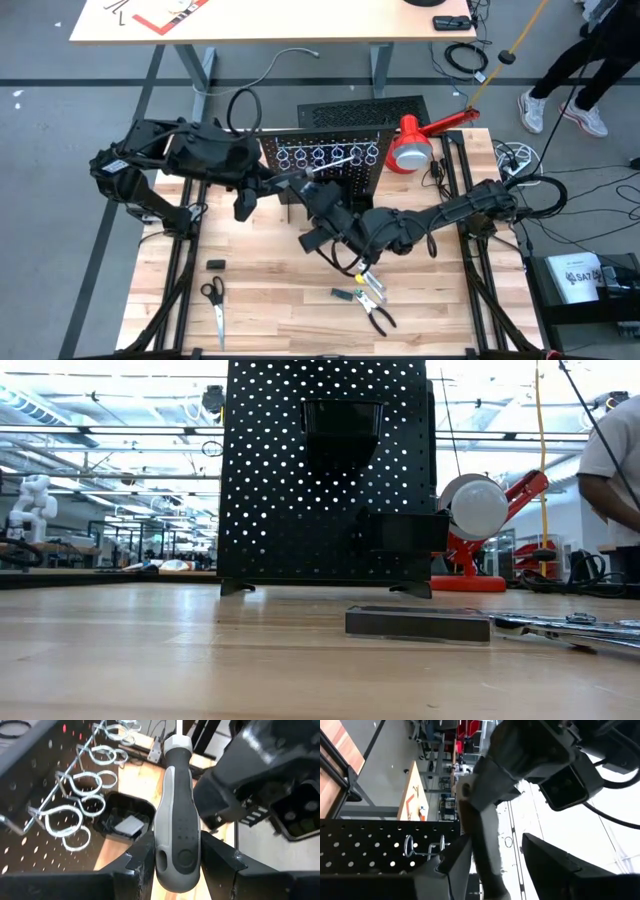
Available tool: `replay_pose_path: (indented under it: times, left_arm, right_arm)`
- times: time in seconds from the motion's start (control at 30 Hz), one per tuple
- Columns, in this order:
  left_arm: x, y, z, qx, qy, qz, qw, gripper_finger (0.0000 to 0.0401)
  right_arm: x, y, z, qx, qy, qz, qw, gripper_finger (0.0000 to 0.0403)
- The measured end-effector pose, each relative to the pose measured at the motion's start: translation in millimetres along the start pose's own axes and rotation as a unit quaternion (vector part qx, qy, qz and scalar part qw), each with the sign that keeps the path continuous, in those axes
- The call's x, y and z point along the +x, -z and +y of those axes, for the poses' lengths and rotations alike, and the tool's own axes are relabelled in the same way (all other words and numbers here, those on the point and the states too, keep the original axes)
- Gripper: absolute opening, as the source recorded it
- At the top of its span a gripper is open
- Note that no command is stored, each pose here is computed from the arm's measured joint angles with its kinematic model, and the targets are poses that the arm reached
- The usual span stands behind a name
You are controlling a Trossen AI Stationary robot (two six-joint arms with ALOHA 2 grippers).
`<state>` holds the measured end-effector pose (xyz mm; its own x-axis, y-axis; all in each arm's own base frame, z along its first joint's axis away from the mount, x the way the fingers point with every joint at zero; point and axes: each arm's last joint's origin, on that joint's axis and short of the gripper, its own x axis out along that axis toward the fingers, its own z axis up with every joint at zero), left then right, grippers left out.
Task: Hang tools onto peg board
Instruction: Hang the screwdriver on the pegboard
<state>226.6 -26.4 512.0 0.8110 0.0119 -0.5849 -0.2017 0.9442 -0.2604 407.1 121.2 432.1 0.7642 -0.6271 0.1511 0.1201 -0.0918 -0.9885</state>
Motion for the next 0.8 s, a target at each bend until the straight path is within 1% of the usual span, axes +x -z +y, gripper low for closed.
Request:
replay_pose_path:
  times: [0.13, 0.27, 0.37, 0.57, 0.8]
  left_arm:
    - [-1.7, 2.4, 1.3, 0.001, -0.004, 0.010, 1.000, 0.0136]
    - [-7.4, 3.4, 2.4, 0.001, -0.001, 0.006, 1.000, 0.0136]
    - [-13.9, 4.3, 3.6, 0.000, 0.001, 0.000, 1.000, 0.0136]
    - [-21.5, 5.7, 5.4, -0.002, 0.003, -0.006, 1.000, 0.0136]
    - [-21.9, 10.1, 6.9, 0.002, -0.004, 0.016, 1.000, 0.0136]
  right_arm:
    - [0.0, 0.4, -0.4, 0.005, 0.001, 0.004, 1.000, 0.0185]
    - [0.7, 1.4, -0.5, 0.014, -0.001, 0.014, 1.000, 0.0186]
    - [3.3, 3.3, 0.1, 0.024, -0.001, 0.020, 1.000, 0.0181]
    - [13.9, 10.8, 1.9, 0.022, -0.001, 0.034, 0.999, 0.0163]
    - [25.0, 19.6, 3.6, 0.017, -0.002, 0.053, 0.998, 0.0160]
